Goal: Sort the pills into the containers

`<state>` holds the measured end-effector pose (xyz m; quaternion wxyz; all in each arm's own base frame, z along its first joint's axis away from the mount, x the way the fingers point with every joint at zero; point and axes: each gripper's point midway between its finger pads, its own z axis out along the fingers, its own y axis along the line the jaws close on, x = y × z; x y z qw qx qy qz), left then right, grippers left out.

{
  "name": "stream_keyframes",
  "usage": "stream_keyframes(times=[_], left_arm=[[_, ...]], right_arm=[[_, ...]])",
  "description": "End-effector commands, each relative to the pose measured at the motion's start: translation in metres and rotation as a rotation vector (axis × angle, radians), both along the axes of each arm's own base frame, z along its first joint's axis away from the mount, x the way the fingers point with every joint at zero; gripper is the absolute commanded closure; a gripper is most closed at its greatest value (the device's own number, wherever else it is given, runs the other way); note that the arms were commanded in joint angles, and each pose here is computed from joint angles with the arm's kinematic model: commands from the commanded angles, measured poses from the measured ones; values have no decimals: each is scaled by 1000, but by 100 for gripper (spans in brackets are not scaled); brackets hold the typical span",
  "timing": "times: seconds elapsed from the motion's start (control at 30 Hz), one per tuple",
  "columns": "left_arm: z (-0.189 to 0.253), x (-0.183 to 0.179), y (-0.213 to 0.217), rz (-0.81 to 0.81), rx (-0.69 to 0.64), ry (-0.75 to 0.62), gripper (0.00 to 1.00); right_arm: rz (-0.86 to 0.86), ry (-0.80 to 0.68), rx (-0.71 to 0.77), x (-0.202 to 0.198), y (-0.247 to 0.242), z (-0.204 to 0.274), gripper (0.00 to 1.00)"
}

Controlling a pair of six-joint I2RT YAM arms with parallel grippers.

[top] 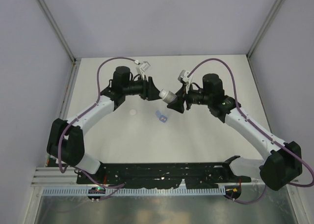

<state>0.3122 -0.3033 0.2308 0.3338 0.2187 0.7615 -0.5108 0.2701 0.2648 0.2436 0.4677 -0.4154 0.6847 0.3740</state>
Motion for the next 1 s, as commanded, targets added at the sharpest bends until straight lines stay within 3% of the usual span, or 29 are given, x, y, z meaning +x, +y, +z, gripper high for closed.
stream_keyframes(times=[0.0, 0.33, 0.67, 0.97], left_arm=[[44, -20, -9, -52, -84, -34, 46], [65, -38, -13, -85, -105, -64, 46], [47, -26, 1, -9, -30, -111, 46], [-15, 18, 72, 283, 350, -175, 45]], right_arm=[[5, -70, 43, 7, 7, 26, 94], [11, -34, 1, 8, 14, 4, 94], [11, -59, -33, 1, 6, 5, 94], [60, -50, -89, -19, -4, -15, 94]])
